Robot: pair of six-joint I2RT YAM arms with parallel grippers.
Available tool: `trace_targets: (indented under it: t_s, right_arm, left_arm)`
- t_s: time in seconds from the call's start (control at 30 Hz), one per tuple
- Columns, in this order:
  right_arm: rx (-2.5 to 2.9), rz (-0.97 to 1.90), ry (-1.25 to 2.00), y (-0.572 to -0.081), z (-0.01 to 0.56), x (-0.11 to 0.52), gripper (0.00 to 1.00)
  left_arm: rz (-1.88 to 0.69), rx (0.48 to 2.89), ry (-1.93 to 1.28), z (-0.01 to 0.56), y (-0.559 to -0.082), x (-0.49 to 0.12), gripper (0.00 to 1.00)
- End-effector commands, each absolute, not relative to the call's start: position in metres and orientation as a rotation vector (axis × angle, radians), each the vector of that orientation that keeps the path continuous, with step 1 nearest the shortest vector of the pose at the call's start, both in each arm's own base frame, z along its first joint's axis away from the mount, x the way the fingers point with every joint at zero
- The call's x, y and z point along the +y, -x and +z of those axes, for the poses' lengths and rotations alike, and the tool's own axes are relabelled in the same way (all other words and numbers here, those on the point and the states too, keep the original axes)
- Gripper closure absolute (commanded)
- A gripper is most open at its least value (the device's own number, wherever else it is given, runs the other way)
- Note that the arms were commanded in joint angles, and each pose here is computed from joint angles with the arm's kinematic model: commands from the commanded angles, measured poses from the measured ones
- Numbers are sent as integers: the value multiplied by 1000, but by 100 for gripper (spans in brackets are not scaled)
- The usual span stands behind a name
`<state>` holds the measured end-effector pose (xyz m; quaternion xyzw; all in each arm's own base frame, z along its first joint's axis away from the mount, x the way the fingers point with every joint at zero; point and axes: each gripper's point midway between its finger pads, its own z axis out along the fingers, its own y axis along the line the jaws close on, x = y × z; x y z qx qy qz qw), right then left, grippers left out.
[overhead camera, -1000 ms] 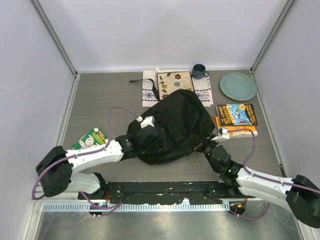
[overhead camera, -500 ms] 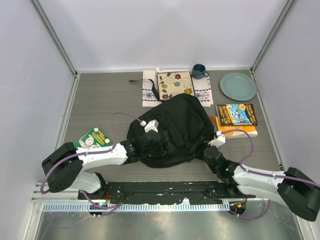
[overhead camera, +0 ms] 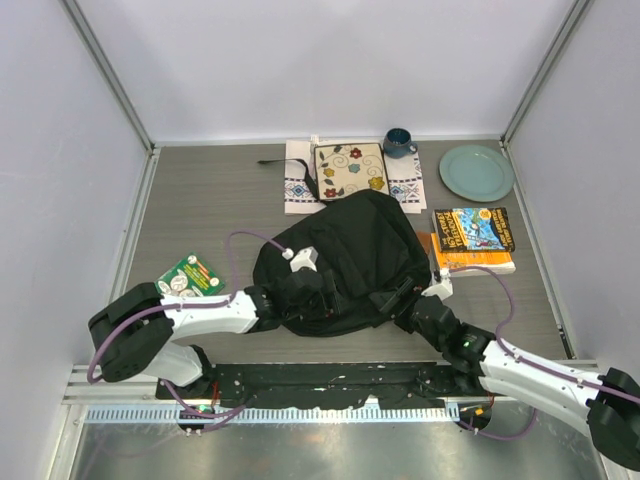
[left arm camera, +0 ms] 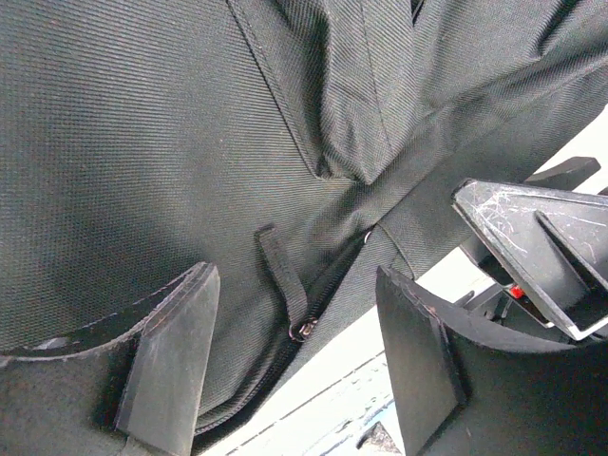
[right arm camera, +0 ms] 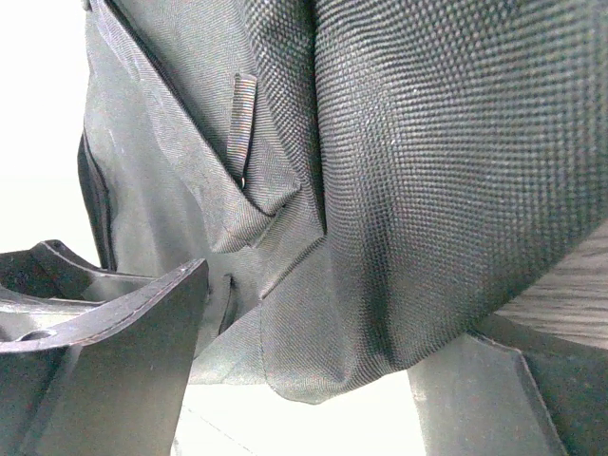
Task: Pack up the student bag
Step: Unzip the student bag at the center of the board.
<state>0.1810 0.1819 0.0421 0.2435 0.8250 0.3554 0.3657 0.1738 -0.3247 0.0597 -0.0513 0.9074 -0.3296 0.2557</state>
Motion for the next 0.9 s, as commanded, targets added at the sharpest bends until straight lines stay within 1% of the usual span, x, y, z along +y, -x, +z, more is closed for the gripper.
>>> trace_targets:
  t_s: [0.0, 0.07, 0.1, 0.17, 0.2, 0.27, 0.3, 0.33, 0.4, 0.57, 0.63, 0.67, 0.77, 0.87]
  right_arm:
    - [2231, 942, -679, -165, 27, 187, 18]
    - [2234, 977, -674, -165, 31, 194, 24]
    - [2251, 960, -676, -164, 26, 193, 31]
    - [2254, 948, -675, -165, 24, 193, 39]
    - [2268, 914, -677, -165, 17, 191, 49]
    - [2269, 894, -676, -165, 12, 188, 59]
    - [2263, 894, -676, -166, 10, 187, 70]
    - [2260, 890, -670, -166, 9, 187, 76]
    - [2258, 867, -667, -166, 4, 182, 82]
    - [2263, 810, -625, -161, -10, 170, 90]
    - [2261, 805, -617, -161, -11, 168, 91]
    - [2259, 802, -613, -161, -12, 167, 91]
    - [2263, 794, -599, -159, -14, 166, 92]
    - [2265, 793, -585, -159, -15, 166, 92]
  left_arm:
    - [-921, 2452, 123, 60, -170, -332, 31]
    - [-921, 2461, 111, 58, -167, -334, 34]
    - [-921, 2471, 108, 56, -166, -334, 35]
    - [-916, 2483, 103, 53, -162, -335, 36]
    - [-908, 2493, 102, 49, -161, -335, 36]
    - [-892, 2509, 107, 44, -158, -334, 38]
    - [-873, 2520, 112, 40, -157, -332, 40]
    - [-849, 2533, 119, 35, -157, -329, 41]
    - [-818, 2545, 145, 30, -157, -324, 44]
    - [-732, 2557, 200, 17, -159, -313, 50]
    - [-712, 2564, 203, 14, -159, -312, 52]
    - [-695, 2568, 201, 11, -159, -312, 55]
    - [-653, 2588, 192, 2, -157, -312, 59]
    - [-629, 2595, 186, -4, -157, -316, 61]
